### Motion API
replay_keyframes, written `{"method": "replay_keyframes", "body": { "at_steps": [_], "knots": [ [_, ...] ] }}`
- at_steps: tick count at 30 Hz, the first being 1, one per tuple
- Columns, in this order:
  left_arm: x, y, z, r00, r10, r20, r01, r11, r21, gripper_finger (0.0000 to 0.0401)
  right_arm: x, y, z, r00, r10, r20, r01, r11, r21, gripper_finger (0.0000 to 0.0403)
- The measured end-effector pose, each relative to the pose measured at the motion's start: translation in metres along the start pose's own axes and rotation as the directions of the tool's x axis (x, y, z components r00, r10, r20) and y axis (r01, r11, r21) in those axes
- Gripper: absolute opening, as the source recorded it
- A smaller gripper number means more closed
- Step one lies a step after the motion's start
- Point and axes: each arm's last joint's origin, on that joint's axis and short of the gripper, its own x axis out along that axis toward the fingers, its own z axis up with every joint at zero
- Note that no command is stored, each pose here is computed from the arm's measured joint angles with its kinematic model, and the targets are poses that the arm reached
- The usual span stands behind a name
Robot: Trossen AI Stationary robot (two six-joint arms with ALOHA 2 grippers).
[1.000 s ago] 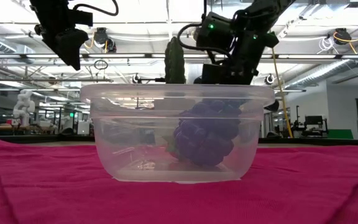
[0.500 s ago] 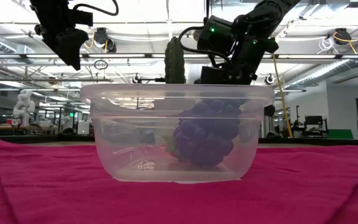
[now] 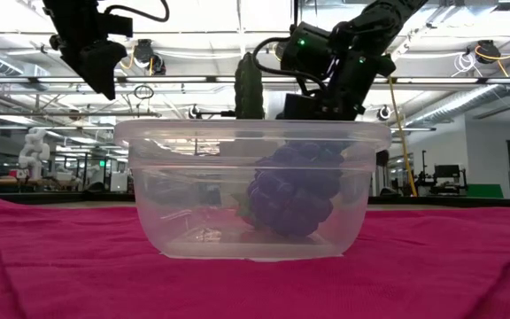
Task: Pick and placing Produce into tupperware
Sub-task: Put the dragon fruit into the transparent bin
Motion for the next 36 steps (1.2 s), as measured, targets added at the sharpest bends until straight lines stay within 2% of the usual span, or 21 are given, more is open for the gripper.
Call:
{"method": "replay_keyframes", "body": {
  "at_steps": [6, 11, 18, 27, 36],
  "knots": [
    [0.0, 0.0, 0.0, 1.0, -0.003, 0.003, 0.003, 1.0, -0.003, 0.0257, 0.0, -0.002, 0.002, 1.0, -0.015, 0.018, 0.015, 1.0, 0.006, 0.0302],
    [0.0, 0.0, 0.001, 1.0, -0.004, 0.005, 0.004, 1.0, 0.001, 0.0257, 0.0, -0.001, 0.003, 0.998, 0.015, 0.054, -0.018, 0.999, 0.043, 0.0302],
    [0.0, 0.0, 0.001, 1.0, -0.004, 0.005, 0.004, 1.0, 0.001, 0.0257, 0.001, -0.001, 0.003, 0.998, 0.017, 0.053, -0.021, 0.997, 0.074, 0.0302],
    [0.0, -0.001, 0.001, 1.0, -0.004, 0.006, 0.004, 1.0, -0.001, 0.0257, 0.021, 0.005, 0.0, 0.998, 0.06, 0.012, -0.06, 0.996, 0.068, 0.0302],
    [0.0, -0.001, 0.001, 1.0, -0.004, 0.006, 0.004, 1.0, -0.002, 0.0258, 0.022, 0.004, 0.0, 0.999, 0.051, 0.014, -0.052, 0.996, 0.075, 0.0302]
  ]
}}
